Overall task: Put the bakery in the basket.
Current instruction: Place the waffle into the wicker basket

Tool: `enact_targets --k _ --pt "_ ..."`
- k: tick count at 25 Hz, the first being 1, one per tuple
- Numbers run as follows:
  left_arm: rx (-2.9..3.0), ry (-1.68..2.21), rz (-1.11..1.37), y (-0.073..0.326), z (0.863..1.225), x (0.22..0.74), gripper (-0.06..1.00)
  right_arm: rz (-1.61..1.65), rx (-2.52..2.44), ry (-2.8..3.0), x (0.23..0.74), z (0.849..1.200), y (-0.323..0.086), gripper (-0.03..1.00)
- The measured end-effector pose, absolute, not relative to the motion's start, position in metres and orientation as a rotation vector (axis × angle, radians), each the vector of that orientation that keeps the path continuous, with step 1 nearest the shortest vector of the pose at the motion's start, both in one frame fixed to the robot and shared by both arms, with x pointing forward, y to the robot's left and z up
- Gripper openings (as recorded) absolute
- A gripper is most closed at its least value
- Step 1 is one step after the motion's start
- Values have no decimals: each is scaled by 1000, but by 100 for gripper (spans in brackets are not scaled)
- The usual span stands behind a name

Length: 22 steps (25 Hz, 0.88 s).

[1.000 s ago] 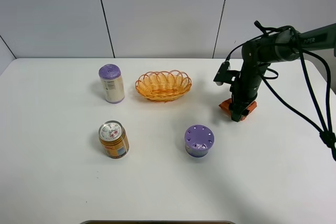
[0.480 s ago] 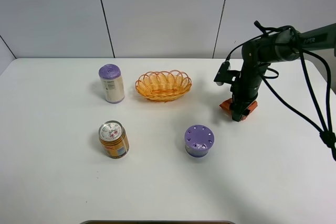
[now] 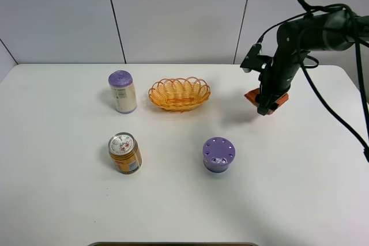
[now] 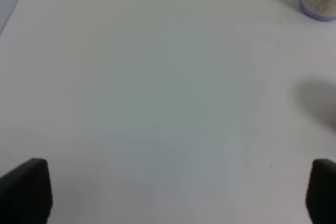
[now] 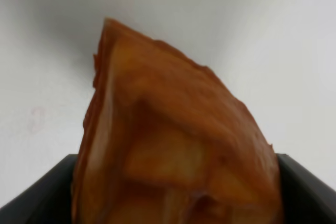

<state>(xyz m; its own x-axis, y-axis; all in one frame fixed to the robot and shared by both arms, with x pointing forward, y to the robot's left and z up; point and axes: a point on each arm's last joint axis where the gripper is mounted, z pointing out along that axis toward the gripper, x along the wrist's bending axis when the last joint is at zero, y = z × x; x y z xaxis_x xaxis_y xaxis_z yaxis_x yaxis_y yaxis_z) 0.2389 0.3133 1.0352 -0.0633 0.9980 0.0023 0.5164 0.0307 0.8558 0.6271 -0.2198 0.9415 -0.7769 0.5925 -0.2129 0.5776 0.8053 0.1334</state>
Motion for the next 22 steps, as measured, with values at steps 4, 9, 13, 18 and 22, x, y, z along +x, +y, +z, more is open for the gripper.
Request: enact_targets --k 4,9,13,18,22 --pt "1556 1656 936 313 1035 239 98 178 880 2663 620 979 -210 67" --pt "1556 1656 936 313 1035 239 98 306 894 2559 609 1016 -197 67" --pt "1556 1656 936 313 1035 239 98 459 950 2470 604 1033 -179 67" --pt "1556 1656 936 313 1035 239 98 666 932 2405 598 1041 -141 67" --pt "1556 1656 936 313 1035 239 98 890 939 2300 593 1051 -108 67"
